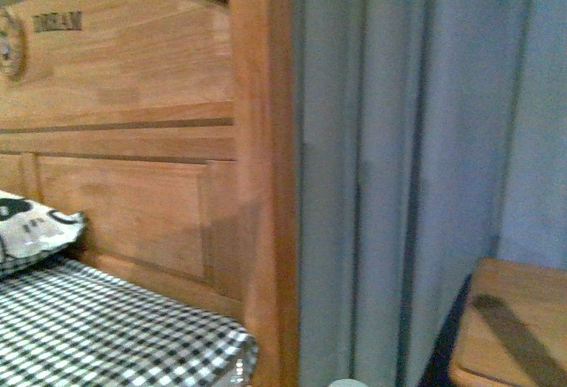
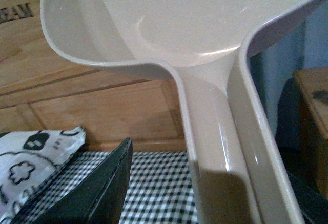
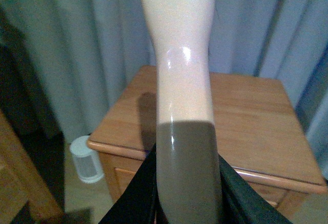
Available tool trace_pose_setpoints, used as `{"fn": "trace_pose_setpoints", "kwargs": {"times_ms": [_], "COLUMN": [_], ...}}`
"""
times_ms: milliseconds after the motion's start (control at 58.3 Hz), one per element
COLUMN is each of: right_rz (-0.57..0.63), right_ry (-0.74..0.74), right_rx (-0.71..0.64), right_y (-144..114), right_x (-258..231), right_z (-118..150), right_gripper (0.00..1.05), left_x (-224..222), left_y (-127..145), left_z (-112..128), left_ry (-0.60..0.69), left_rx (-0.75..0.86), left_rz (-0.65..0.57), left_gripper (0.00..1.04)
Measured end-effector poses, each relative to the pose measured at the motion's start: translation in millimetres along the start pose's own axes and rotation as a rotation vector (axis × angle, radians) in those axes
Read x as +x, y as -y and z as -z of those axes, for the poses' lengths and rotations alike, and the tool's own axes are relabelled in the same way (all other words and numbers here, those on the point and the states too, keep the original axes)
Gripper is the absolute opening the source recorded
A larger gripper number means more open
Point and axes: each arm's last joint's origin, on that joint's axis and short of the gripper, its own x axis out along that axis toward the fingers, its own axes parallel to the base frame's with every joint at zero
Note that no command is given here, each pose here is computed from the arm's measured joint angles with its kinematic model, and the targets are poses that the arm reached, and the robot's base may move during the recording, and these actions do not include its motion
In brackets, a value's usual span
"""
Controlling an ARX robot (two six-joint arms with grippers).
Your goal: Clean up trash
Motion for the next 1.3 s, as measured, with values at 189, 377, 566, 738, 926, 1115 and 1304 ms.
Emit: {"fn": "trace_pose_setpoints", "kwargs": {"times_ms": [189, 377, 566, 738, 926, 1115, 1304], "right_rz": [-0.001, 0.002, -0.003, -0.004, 0.002, -0.011, 0.000], "right_ry": [0.000, 0.000, -0.001, 0.000, 0.000, -0.006, -0.005], "right_rx": [0.000, 0.001, 0.000, 0.000, 0.000, -0.005, -0.004], "right_y": [0.0, 0.1, -0.1, -0.1, 0.2, -1.0, -0.6], "right_x": [0.0, 0.1, 0.0, -0.1, 0.0, 0.6, 0.6], "right_z": [0.0, 0.0, 0.3, 0.2, 0.3, 1.0, 0.9], "right_gripper": [0.20, 0.20, 0.20, 0.20, 0.20, 0.20, 0.20], "left_x": [-0.3, 1.0, -0.8, -0.3, 0.1, -1.4, 2.9], "left_y": [0.0, 0.2, 0.3, 0.2, 0.3, -0.3, -2.8], "left_z": [-0.1, 1.1, 0.4, 0.7, 1.1, 0.1, 3.1], "left_ry": [0.000, -0.006, 0.000, -0.002, -0.004, -0.002, -0.219], "left_rx": [0.000, -0.002, 0.000, -0.001, -0.002, -0.001, -0.188], "left_rz": [-0.003, -0.001, -0.001, -0.001, -0.001, -0.016, 0.106], "left_gripper": [0.64, 0.64, 0.64, 0.64, 0.64, 0.64, 0.64]}}
